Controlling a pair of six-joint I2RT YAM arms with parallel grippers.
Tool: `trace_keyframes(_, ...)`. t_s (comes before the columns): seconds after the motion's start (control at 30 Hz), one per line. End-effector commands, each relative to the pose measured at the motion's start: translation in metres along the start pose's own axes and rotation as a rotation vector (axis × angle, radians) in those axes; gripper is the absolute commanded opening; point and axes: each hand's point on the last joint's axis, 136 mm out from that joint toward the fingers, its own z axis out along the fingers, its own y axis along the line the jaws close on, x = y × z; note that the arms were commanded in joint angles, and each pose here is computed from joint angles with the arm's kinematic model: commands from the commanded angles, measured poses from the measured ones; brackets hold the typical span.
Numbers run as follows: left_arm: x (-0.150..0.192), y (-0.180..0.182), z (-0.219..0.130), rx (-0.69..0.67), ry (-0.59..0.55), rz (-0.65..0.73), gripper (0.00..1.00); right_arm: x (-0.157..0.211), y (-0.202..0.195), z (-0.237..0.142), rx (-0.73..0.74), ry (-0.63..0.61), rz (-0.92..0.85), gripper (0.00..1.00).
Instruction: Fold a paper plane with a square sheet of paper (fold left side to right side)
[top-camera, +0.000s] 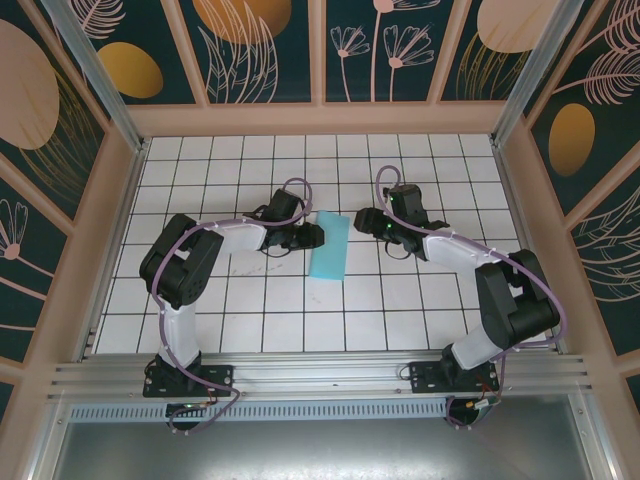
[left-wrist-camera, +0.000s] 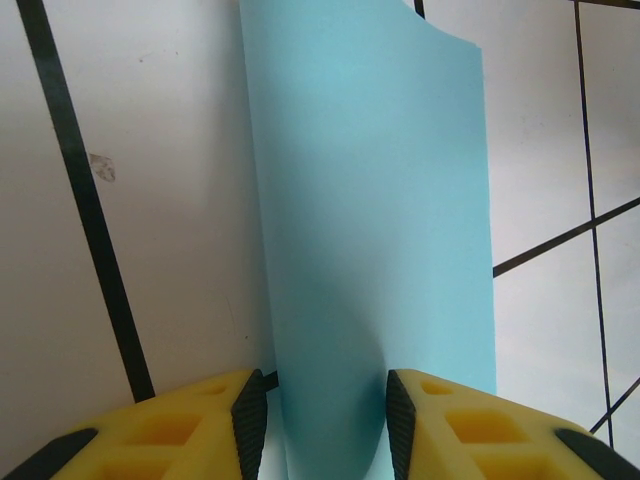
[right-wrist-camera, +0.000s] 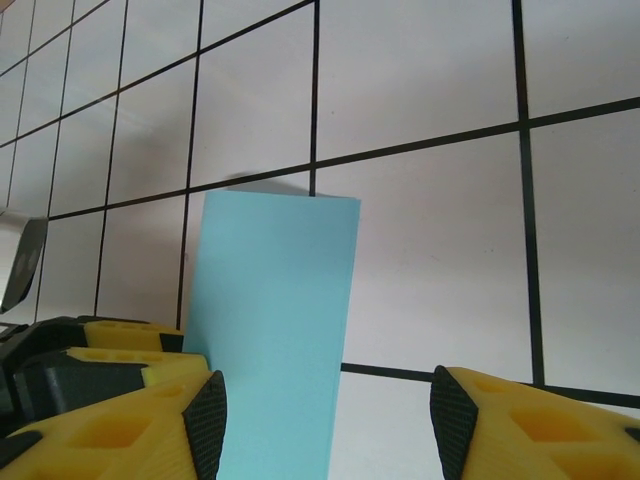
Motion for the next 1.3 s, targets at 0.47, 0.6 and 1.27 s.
trace_keyframes(0.47,0.018,0.027,0.015,-0.097,0.053,-0.003,0.41,0.045,0.033,0.055,-0.103,0.233,-0.008,0.00)
trace_keyframes(0.6,0.018,0.028,0.015,-0.098,0.052,-0.003,0.41,0.056,0.027,0.065,-0.071,0.278,-0.002,0.00)
trace_keyframes(1.27,-0.010,0.009,-0.020,-0.111,-0.053,0.045,0.51,0.096,-0.014,0.077,0.077,0.414,0.026,0.00)
